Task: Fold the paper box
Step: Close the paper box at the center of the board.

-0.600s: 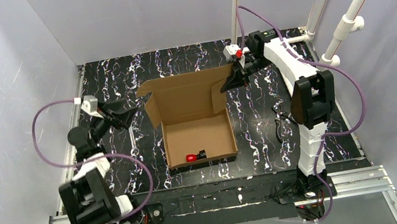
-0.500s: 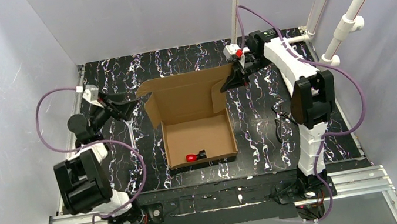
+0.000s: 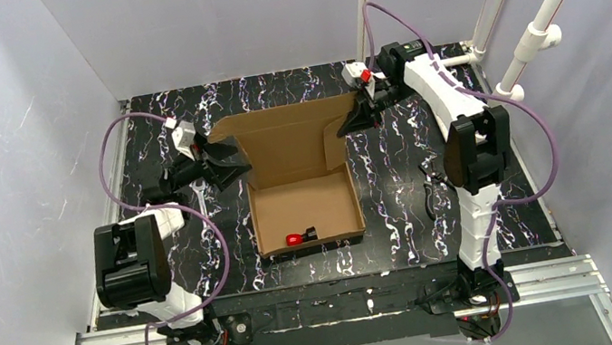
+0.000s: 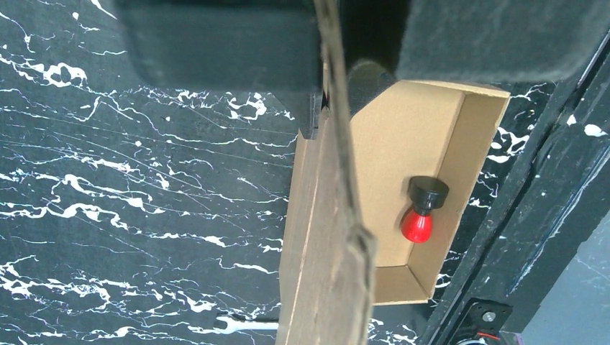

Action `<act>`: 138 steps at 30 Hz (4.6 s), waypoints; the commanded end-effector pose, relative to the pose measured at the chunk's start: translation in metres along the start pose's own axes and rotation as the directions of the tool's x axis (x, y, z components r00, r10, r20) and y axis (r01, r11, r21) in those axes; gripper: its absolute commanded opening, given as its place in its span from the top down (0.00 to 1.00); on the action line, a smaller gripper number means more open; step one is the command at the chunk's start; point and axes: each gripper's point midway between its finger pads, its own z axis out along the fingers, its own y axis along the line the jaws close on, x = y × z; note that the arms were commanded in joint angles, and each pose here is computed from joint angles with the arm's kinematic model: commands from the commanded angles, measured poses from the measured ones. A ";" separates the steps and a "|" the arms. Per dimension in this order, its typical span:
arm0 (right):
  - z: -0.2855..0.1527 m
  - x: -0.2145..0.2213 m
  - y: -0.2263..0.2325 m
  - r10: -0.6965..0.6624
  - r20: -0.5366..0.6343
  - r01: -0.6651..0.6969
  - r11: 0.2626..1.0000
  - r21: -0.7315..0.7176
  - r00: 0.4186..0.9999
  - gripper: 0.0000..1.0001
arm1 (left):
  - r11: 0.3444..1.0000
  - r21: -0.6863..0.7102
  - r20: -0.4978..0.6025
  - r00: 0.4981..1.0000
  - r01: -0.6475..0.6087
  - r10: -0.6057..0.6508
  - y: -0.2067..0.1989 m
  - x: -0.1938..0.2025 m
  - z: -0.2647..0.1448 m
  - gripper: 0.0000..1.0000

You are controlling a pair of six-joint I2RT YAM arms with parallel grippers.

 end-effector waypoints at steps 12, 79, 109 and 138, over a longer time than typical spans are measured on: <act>0.027 -0.041 0.021 -0.037 0.093 0.043 0.997 -0.065 0.995 0.99 | 0.998 0.057 0.006 1.000 0.020 -0.021 0.005 -0.012 0.027 0.65; -0.011 0.031 -0.009 0.064 -0.131 -0.053 0.995 0.085 0.989 0.99 | 0.703 -0.429 0.202 0.819 0.567 -0.537 0.024 0.037 0.009 0.90; 0.004 0.070 0.103 -0.183 -0.369 0.194 0.981 -0.008 0.911 0.83 | 0.571 -0.480 0.170 0.709 0.666 -0.684 0.000 0.094 -0.009 0.88; -0.021 0.110 0.170 -0.104 -0.585 0.161 0.986 0.045 0.804 0.04 | 0.428 -0.601 0.204 0.647 0.675 -0.735 -0.019 0.113 -0.035 0.85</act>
